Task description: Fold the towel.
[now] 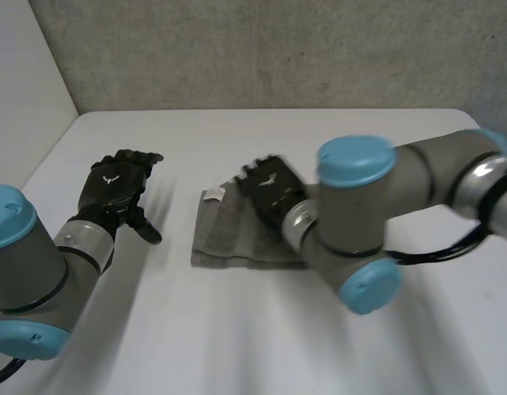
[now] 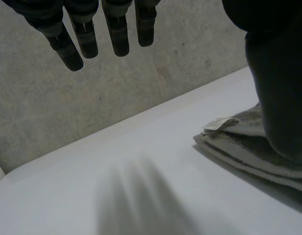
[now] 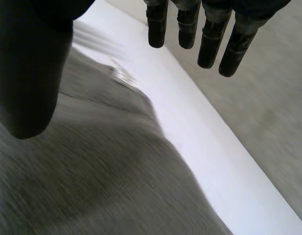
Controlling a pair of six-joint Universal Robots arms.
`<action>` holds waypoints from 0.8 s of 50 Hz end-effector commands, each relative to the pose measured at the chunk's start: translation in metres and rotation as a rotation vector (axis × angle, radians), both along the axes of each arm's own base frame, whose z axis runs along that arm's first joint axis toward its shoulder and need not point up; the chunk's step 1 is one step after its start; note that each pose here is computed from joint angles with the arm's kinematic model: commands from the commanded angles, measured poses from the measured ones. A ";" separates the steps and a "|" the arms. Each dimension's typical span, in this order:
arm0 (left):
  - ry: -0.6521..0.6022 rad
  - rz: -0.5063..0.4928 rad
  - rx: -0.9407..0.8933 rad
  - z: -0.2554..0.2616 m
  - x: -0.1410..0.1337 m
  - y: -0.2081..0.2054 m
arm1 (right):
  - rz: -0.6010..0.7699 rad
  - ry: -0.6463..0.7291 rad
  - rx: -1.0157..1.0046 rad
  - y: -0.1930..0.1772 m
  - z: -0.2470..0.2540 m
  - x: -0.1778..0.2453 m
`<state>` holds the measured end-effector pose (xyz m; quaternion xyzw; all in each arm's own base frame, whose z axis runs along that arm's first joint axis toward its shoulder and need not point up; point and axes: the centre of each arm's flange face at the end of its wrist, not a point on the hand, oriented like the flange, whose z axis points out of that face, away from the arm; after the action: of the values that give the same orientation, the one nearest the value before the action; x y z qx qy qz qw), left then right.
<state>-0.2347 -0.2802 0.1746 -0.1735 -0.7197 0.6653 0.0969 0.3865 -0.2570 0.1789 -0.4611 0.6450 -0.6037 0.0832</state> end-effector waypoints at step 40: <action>-0.042 -0.142 -0.120 0.010 -0.044 0.027 | -0.319 0.286 0.022 -0.036 -0.018 -0.204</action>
<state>-0.2799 -0.2514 0.1746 -0.2509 -0.6743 0.6847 0.1164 0.2001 -0.2868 0.1474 -0.3638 0.7597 -0.5386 -0.0207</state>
